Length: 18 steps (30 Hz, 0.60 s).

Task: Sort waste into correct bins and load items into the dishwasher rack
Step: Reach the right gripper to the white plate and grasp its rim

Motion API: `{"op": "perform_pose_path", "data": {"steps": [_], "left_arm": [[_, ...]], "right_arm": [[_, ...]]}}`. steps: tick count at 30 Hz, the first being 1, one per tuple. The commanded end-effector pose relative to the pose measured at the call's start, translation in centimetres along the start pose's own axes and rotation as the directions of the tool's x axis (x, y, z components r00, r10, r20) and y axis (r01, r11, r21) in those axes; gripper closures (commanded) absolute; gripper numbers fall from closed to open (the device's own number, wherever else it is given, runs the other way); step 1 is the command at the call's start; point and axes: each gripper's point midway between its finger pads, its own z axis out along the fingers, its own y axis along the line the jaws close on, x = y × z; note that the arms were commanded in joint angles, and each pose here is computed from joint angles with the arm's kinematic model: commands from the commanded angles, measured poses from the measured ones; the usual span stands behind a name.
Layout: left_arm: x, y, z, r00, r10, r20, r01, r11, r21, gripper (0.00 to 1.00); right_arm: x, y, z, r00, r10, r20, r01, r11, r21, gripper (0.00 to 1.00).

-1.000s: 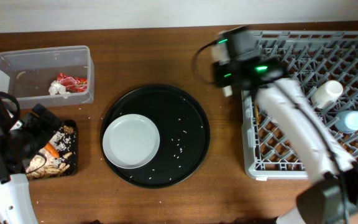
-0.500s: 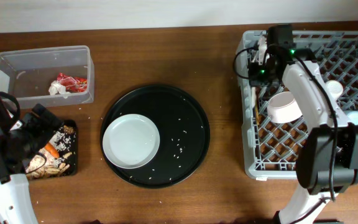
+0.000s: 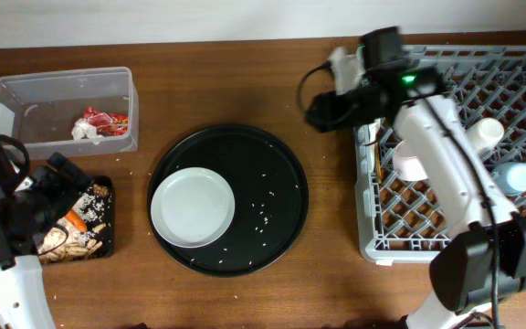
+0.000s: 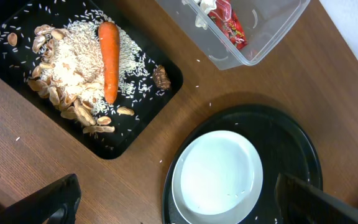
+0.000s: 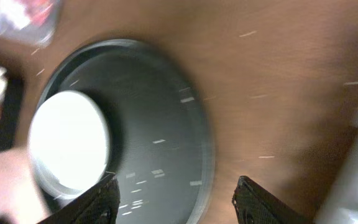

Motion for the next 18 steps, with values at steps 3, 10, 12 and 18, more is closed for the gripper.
{"op": "perform_pose_path", "data": {"steps": [3, 10, 12, 18], "left_arm": [[0.0, 0.0, 0.1, 1.000, 0.010, -0.003, -0.010, 1.000, 0.005, 0.01], [0.0, 0.0, 0.1, 1.000, 0.010, -0.003, -0.010, 1.000, 0.005, 0.01], [0.0, 0.0, 0.1, 1.000, 0.010, -0.003, -0.010, 1.000, 0.005, 0.01], [0.0, 0.0, 0.1, 1.000, 0.010, -0.003, -0.010, 1.000, 0.005, 0.01]], "right_arm": [[3.2, 7.6, 7.5, 0.989, -0.064, -0.132, 0.067, 0.998, 0.021, 0.47], [9.5, 11.6, 19.4, 0.958, -0.077, -0.276, 0.098, 0.993, 0.063, 0.53], [11.1, 11.3, 21.1, 0.945, -0.072, -0.319, 0.102, 0.992, 0.079, 0.54], [12.4, 10.1, 22.3, 0.935, -0.039, -0.353, 0.086, 0.989, 0.118, 0.79]]}}
